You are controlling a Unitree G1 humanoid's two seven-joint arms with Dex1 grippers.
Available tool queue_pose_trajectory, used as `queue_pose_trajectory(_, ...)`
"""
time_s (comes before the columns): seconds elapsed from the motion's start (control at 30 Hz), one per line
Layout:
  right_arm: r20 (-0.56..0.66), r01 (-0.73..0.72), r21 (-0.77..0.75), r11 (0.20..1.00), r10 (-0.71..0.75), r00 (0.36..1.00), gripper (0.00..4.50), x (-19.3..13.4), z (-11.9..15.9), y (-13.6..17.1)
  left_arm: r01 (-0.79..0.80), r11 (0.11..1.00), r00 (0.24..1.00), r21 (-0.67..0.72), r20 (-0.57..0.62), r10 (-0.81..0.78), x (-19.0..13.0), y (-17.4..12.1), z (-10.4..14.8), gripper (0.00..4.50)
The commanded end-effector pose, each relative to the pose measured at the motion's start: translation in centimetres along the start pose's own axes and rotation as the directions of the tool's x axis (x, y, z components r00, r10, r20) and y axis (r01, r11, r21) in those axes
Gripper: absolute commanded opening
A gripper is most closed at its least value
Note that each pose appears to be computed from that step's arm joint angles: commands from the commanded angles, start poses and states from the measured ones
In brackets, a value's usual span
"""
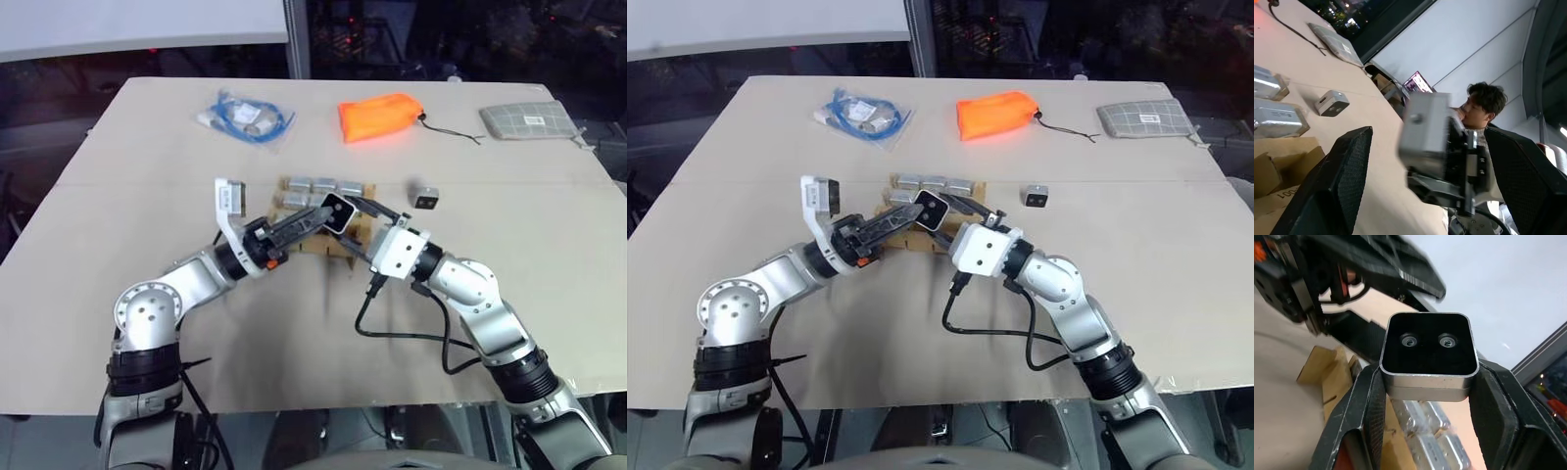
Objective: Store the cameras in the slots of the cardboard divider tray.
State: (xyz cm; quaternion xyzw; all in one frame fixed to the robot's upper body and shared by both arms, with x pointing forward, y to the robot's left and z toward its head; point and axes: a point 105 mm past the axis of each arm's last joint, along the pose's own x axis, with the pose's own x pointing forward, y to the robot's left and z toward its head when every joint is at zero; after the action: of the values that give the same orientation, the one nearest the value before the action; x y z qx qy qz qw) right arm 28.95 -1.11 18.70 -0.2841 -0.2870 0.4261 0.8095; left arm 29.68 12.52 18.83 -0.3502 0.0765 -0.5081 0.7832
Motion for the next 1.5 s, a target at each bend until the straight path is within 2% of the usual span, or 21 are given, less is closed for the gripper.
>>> queue_pose_trajectory(0.03,0.080,0.054,-0.039,0.998,-0.051,0.995,1.87,0.0,1.9,-1.4,0.043,0.999,0.999,0.015,0.023,-0.044,0.1,-0.8,0.9,3.79)
queue_pose_trajectory(0.43,0.117,0.012,-0.029,0.999,-0.009,0.993,1.87,0.1,2.3,-0.9,0.100,0.995,0.995,-0.029,-0.002,-0.100,0.4,-1.5,0.5,3.79)
queue_pose_trajectory(0.53,0.121,0.006,-0.023,1.000,-0.003,0.993,1.87,0.0,2.4,-0.7,0.101,0.994,0.995,-0.033,0.000,-0.101,0.5,-1.4,0.5,3.04)
queue_pose_trajectory(0.6,0.122,0.004,-0.019,1.000,-0.002,0.993,1.87,0.0,2.4,-0.7,0.104,0.994,0.995,-0.039,-0.003,-0.104,0.5,-1.5,0.4,2.08)
queue_pose_trajectory(0.63,0.123,0.003,-0.018,1.000,-0.001,0.992,1.87,0.0,2.4,-0.7,0.106,0.994,0.994,-0.041,-0.006,-0.106,0.5,-1.5,0.4,1.78)
queue_pose_trajectory(0.7,0.125,0.002,-0.018,1.000,0.000,0.992,1.87,0.0,2.4,-0.6,0.113,0.993,0.993,-0.046,-0.014,-0.114,0.6,-1.6,0.1,0.74)
queue_pose_trajectory(0.87,0.100,-0.012,0.000,1.000,0.012,0.995,1.87,-0.1,2.1,-0.6,0.124,0.991,0.992,-0.043,-0.015,-0.125,0.7,-1.8,0.1,0.71)
queue_pose_trajectory(0.9,0.094,-0.015,0.005,1.000,0.014,0.995,2.92,-0.1,2.1,-0.5,0.122,0.992,0.992,-0.040,-0.013,-0.122,0.8,-1.8,0.1,0.71)
queue_pose_trajectory(0.93,0.089,-0.013,0.012,1.000,0.012,0.996,3.21,-0.2,2.0,-0.6,0.120,0.992,0.993,-0.023,-0.010,-0.121,0.8,-1.7,0.2,0.71)
queue_pose_trajectory(0.97,0.080,-0.010,0.019,1.000,0.009,0.997,3.79,-0.3,1.9,-0.7,0.123,0.992,0.992,-0.008,-0.004,-0.123,0.9,-1.8,0.5,0.71)
queue_pose_trajectory(1.03,0.055,-0.015,0.031,0.999,0.013,0.998,4.47,-0.7,1.5,-0.8,0.130,0.991,0.991,0.020,0.002,-0.130,1.0,-2.0,0.9,0.71)
queue_pose_trajectory(1.13,-0.062,-0.084,0.079,0.993,0.089,0.994,4.47,-3.2,-0.4,-1.0,0.145,0.979,0.989,0.143,-0.022,-0.143,1.2,-2.5,2.5,0.71)
queue_pose_trajectory(1.23,-0.144,-0.083,0.248,0.965,0.122,0.982,4.47,-5.8,-1.1,-2.5,0.158,0.938,0.986,0.310,-0.100,-0.133,1.4,-2.8,3.8,0.71)
queue_pose_trajectory(1.3,-0.188,-0.084,0.400,0.913,0.172,0.967,4.47,-7.8,-0.8,-3.4,0.182,0.862,0.971,0.473,-0.225,-0.082,1.3,-2.5,3.7,0.71)
queue_pose_trajectory(1.37,-0.244,-0.094,0.471,0.877,0.232,0.942,4.47,-9.5,-0.3,-4.1,0.227,0.783,0.945,0.580,-0.325,-0.033,1.0,-1.9,3.5,0.71)
queue_pose_trajectory(1.5,-0.338,-0.122,0.550,0.826,0.353,0.872,4.47,-12.2,1.0,-4.8,0.334,0.633,0.879,0.699,-0.473,0.058,0.4,-0.4,3.7,0.71)
